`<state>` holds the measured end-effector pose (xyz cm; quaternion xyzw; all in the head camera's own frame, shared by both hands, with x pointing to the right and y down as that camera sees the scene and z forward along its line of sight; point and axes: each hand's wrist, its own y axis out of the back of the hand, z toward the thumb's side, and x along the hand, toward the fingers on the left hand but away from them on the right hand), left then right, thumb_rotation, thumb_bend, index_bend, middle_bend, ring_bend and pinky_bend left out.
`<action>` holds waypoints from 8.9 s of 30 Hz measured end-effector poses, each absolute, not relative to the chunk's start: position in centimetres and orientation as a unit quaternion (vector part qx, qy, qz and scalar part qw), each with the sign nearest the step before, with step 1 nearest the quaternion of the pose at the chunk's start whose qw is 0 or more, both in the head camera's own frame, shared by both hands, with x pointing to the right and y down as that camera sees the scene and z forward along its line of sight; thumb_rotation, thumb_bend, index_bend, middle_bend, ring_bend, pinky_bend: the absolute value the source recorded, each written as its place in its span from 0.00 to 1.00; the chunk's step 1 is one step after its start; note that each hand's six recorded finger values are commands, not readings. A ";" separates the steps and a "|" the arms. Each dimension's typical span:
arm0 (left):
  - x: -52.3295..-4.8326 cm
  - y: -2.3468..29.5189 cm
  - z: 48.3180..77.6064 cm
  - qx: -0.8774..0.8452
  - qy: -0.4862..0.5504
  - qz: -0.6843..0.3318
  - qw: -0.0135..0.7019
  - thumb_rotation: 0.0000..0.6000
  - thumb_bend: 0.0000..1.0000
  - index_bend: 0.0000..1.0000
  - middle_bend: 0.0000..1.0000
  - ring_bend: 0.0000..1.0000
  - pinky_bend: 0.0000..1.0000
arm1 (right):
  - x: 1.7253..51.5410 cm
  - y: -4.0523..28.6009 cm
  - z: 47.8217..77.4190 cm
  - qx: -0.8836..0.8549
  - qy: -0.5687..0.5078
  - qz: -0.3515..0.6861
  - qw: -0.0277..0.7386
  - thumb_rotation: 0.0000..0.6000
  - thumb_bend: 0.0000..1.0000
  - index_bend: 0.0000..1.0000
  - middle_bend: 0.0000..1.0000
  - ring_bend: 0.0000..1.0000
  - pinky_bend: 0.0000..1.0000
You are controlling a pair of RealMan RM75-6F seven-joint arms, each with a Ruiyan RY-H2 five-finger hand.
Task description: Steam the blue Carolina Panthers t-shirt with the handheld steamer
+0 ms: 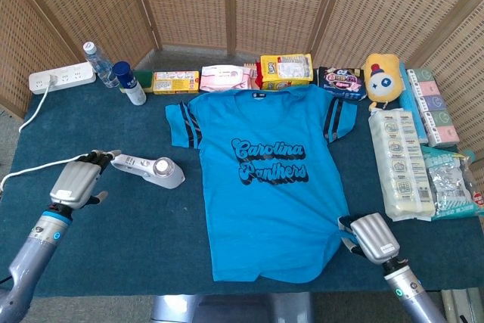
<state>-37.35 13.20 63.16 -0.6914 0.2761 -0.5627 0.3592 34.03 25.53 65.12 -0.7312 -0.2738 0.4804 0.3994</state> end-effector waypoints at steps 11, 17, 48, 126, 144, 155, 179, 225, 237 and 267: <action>-35.8 11.1 66.6 -0.680 0.277 -0.570 0.369 1.00 0.24 0.11 0.25 0.18 0.31 | 34.5 25.4 65.1 -0.728 -0.281 0.483 0.397 1.00 0.52 0.68 0.65 0.69 0.77; -35.3 10.7 67.4 -0.681 0.278 -0.564 0.375 1.00 0.26 0.11 0.25 0.18 0.31 | 34.6 25.3 65.1 -0.727 -0.281 0.485 0.397 1.00 0.52 0.68 0.65 0.69 0.77; -30.7 8.8 74.1 -0.694 0.292 -0.512 0.414 1.00 0.30 0.16 0.26 0.20 0.39 | 36.0 24.4 65.2 -0.711 -0.288 0.509 0.391 1.00 0.52 0.70 0.66 0.71 0.78; -20.8 10.2 71.1 -0.785 0.349 -0.368 0.356 1.00 0.35 0.77 0.81 0.72 0.79 | 35.9 23.4 64.6 -0.709 -0.306 0.503 0.389 1.00 0.52 0.71 0.67 0.73 0.80; -9.2 13.7 72.6 -0.818 0.278 -0.323 0.387 1.00 0.34 0.77 0.81 0.72 0.79 | 36.1 23.5 64.6 -0.713 -0.306 0.500 0.385 1.00 0.52 0.71 0.68 0.73 0.81; -6.6 14.8 73.2 -0.820 0.259 -0.318 0.400 1.00 0.34 0.77 0.80 0.72 0.79 | 36.3 23.5 64.6 -0.712 -0.306 0.502 0.383 1.00 0.52 0.71 0.68 0.74 0.81; -13.2 10.2 74.3 -0.771 0.282 -0.371 0.434 1.00 0.34 0.77 0.80 0.72 0.79 | 36.0 23.5 65.0 -0.713 -0.301 0.506 0.380 1.00 0.52 0.71 0.68 0.74 0.81; -9.1 14.2 72.7 -0.807 0.212 -0.302 0.461 1.00 0.33 0.77 0.81 0.72 0.79 | 36.0 23.6 65.0 -0.714 -0.302 0.506 0.378 1.00 0.52 0.71 0.68 0.75 0.82; -11.6 11.3 73.7 -0.779 0.229 -0.339 0.475 1.00 0.33 0.77 0.80 0.72 0.79 | 34.1 24.1 64.9 -0.732 -0.293 0.489 0.374 1.00 0.52 0.71 0.68 0.75 0.82; -9.8 8.5 74.3 -0.758 0.259 -0.366 0.474 1.00 0.32 0.77 0.81 0.72 0.79 | 31.0 24.7 64.7 -0.757 -0.281 0.466 0.363 1.00 0.52 0.71 0.69 0.75 0.82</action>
